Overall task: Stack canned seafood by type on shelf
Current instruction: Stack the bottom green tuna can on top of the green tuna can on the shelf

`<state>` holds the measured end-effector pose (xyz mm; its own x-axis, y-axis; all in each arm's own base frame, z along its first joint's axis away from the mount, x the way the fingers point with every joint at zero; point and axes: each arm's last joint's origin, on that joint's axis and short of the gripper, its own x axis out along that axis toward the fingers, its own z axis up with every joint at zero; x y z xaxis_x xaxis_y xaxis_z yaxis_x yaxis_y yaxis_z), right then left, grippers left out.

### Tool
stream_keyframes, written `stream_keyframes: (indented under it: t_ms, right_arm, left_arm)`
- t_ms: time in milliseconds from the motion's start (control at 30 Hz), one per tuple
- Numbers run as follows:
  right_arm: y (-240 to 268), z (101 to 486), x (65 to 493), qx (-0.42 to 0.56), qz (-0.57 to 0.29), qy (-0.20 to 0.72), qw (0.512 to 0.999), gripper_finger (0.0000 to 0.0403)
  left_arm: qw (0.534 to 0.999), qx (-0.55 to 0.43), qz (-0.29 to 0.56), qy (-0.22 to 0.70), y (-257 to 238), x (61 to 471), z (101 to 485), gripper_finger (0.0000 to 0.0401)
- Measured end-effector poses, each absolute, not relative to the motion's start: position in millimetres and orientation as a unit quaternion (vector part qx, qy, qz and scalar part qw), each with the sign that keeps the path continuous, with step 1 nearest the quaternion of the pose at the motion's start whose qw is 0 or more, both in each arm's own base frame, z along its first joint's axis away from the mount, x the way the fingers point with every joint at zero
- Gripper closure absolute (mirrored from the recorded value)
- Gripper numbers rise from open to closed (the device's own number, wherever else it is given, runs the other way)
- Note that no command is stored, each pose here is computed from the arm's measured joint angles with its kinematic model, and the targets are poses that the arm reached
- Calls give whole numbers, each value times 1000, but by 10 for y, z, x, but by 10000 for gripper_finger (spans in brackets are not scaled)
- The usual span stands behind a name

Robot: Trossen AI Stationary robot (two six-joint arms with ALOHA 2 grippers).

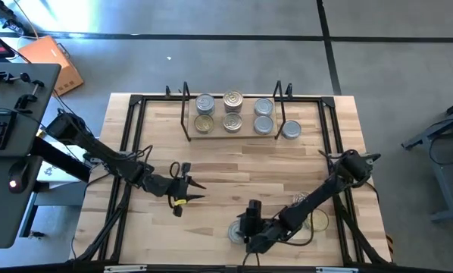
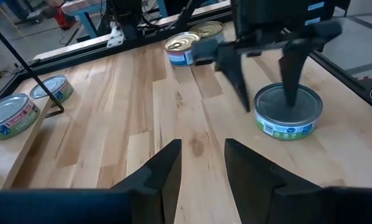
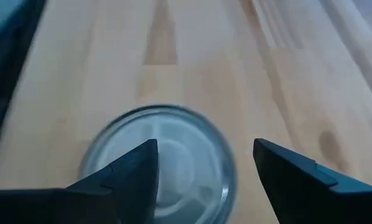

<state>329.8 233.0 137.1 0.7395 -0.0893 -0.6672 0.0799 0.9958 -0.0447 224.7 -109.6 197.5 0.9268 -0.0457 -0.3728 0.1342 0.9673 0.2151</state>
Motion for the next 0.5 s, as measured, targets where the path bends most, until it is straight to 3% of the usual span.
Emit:
stream_keyframes:
  t_ms: [300,500]
  right_arm:
    - [1888,1510,3494,-37,-204,294,933,167]
    - [1938,1726,3334,-35,-166,322,931,182]
  left_arm:
    - [976,107,-44,184,-1097,2249,1980,289]
    - [976,96,-40,194,-1099,2267,1937,289]
